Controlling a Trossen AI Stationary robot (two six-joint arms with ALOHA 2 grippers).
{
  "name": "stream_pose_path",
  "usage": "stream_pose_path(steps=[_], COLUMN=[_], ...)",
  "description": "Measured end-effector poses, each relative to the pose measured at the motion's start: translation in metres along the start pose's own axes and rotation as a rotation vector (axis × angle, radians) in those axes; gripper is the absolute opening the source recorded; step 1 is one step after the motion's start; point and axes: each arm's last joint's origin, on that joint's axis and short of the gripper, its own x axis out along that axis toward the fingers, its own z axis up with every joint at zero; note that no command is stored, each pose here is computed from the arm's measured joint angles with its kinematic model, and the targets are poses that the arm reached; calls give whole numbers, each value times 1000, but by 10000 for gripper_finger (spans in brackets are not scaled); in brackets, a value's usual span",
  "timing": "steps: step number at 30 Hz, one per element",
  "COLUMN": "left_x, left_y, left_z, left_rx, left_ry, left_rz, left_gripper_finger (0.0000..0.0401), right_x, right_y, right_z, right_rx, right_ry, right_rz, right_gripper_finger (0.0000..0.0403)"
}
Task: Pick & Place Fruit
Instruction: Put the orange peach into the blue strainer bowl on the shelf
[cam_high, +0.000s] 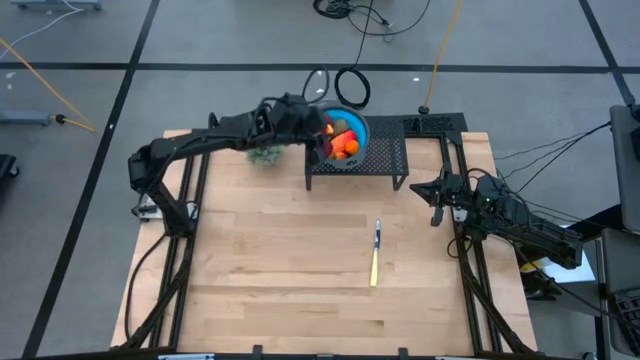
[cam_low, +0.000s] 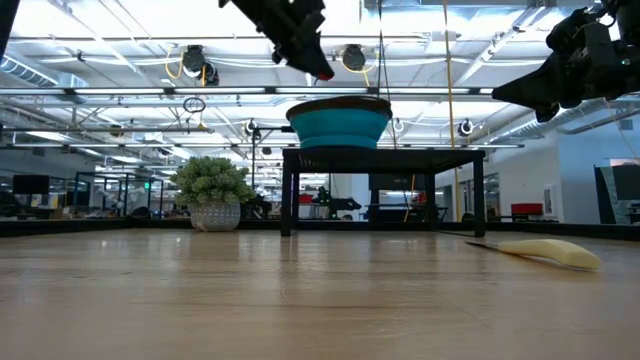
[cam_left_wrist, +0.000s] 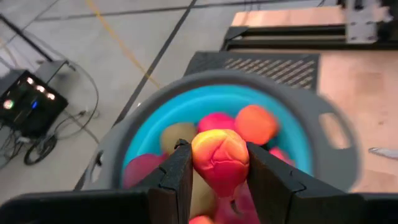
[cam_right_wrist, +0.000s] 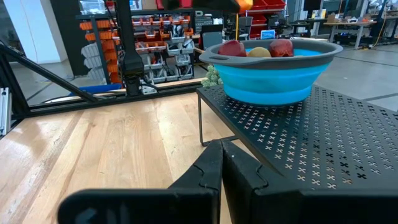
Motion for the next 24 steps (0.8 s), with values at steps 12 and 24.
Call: stream_pose_path(steps=[12, 24], left_x=[8, 23], left_y=[30, 35], left_z=[-11, -22], left_rx=[-298, -429], left_ry=[26, 83], left_rz=[22, 96], left_gripper_finger=[124, 124], right_x=[0, 0], right_y=[0, 0], right_z=[0, 0], right_rx=[0, 0], right_ry=[0, 0], right_rz=[0, 0], right_gripper_finger=[0, 0])
